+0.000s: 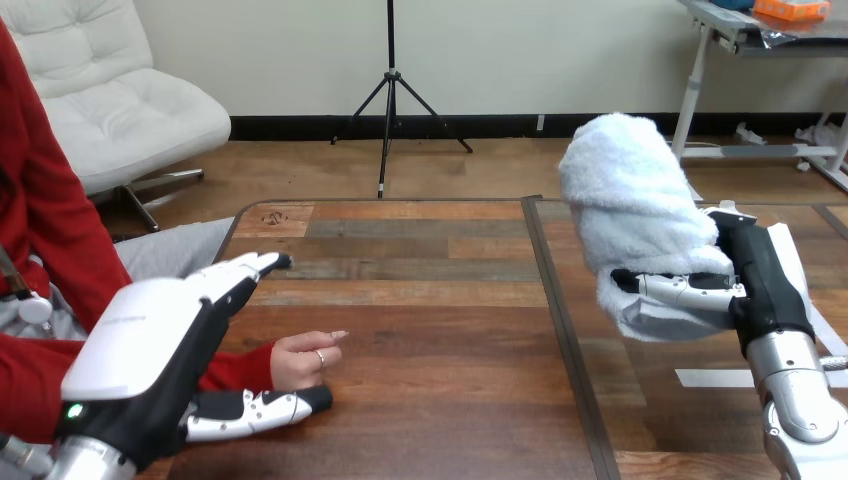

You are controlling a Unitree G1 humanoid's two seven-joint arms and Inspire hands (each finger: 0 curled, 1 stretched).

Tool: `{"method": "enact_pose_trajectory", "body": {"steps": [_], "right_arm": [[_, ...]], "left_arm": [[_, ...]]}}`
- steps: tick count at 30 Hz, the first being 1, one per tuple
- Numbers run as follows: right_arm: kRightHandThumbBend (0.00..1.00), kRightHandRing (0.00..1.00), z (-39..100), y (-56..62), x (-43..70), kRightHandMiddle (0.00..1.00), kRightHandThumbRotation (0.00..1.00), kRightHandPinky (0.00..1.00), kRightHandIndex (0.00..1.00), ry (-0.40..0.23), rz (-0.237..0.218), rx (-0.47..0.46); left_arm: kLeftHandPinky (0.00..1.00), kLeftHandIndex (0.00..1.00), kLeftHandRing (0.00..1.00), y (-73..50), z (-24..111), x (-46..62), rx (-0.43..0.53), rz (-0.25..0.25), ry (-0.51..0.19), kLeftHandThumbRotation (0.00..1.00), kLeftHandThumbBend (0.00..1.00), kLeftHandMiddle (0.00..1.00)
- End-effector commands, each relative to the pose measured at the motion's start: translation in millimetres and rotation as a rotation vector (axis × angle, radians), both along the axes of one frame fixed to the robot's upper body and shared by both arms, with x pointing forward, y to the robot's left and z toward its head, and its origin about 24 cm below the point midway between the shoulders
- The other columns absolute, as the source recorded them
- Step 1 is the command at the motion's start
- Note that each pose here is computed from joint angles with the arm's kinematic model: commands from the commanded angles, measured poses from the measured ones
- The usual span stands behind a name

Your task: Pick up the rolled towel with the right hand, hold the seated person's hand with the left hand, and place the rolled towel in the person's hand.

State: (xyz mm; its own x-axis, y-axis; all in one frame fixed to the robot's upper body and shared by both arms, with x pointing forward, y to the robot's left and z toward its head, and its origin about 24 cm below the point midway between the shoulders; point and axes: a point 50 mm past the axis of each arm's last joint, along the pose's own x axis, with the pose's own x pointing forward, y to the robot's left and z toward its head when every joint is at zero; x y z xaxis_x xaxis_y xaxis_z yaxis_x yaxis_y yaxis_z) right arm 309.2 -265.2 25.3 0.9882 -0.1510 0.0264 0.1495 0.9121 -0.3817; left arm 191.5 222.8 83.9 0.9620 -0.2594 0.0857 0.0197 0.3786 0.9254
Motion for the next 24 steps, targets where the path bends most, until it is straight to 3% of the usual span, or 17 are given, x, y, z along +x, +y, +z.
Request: {"method": "enact_pose_trajectory", "body": {"steps": [1, 24], "right_arm": [[0.87, 0.35, 27.6, 3.1, 10.9, 0.4, 0.0, 0.31, 0.41, -0.128, 0.02, 0.007], [0.86, 0.38, 35.2, 6.6, 9.6, 0.41, 0.0, 0.34, 0.42, -0.163, 0.055, 0.004]], "left_arm": [[0.79, 0.87, 0.89, -2.6, 6.8, 13.0, 0.042, -0.023, -0.038, 0.51, 0.85, 0.9], [0.9, 0.89, 0.91, 0.0, -3.4, 29.0, 0.136, -0.018, -0.021, 0.53, 0.89, 0.93]]}}
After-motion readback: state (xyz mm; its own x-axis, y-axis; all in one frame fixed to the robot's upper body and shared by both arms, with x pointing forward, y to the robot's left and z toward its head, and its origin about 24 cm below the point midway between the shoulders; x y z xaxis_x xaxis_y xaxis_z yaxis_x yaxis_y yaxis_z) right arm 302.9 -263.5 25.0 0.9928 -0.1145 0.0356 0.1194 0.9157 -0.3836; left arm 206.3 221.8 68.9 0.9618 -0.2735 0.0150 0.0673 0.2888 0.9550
